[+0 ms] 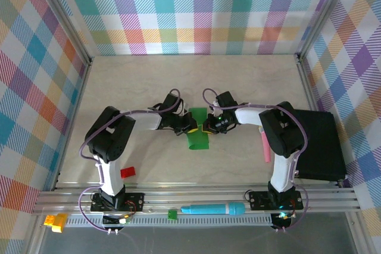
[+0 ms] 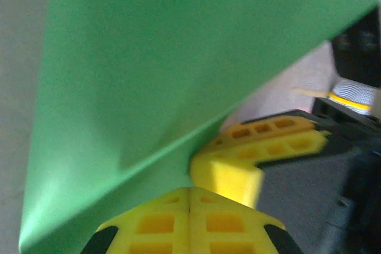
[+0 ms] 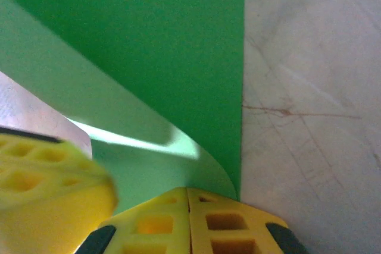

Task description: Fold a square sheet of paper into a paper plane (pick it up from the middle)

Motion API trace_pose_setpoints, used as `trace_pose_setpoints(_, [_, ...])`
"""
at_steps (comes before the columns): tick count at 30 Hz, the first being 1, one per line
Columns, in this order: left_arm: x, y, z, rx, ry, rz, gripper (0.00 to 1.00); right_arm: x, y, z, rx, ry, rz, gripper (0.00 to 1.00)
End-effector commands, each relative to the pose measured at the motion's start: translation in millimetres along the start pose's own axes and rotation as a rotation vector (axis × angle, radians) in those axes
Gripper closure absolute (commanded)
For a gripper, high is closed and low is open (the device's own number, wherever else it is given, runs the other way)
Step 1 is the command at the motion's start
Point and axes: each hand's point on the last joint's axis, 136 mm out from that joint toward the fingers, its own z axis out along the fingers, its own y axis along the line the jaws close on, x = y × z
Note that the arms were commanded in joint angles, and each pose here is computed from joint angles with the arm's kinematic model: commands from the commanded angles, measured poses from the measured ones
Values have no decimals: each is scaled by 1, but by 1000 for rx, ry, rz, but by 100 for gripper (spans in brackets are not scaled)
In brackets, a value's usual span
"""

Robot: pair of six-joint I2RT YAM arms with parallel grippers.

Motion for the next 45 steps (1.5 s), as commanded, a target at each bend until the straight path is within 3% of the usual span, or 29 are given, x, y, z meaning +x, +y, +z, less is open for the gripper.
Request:
trace_pose_setpoints(1, [-10, 5, 8, -4, -8, -33, 100, 89, -138, 16, 496, 221, 196, 93])
trace_pose_setpoints(11, [-38, 79, -24, -78, -85, -180, 100, 93, -144, 16, 513, 225, 196, 93])
trace_pose_setpoints(14, [-44, 67, -36, -57, -100, -156, 100, 94, -145, 17, 514, 227, 199, 93])
trace_pose_setpoints(18, [-45, 22, -48, 38, -113, -82, 100, 95, -146, 17, 516, 229, 200, 93])
trace_pose_setpoints(24, [-33, -13, -31, 81, -83, -11, 100, 96, -147, 18, 518, 233, 201, 93])
trace_pose_setpoints(34, [-46, 15, -4, 16, -70, -55, 100, 97, -147, 16, 522, 236, 206, 93])
trace_pose_setpoints(41, [-69, 64, -13, -126, -85, -73, 100, 93, -147, 12, 517, 226, 198, 93])
trace_pose_setpoints(45, [-88, 67, -26, -139, -93, -65, 100, 90, -145, 11, 509, 221, 190, 93])
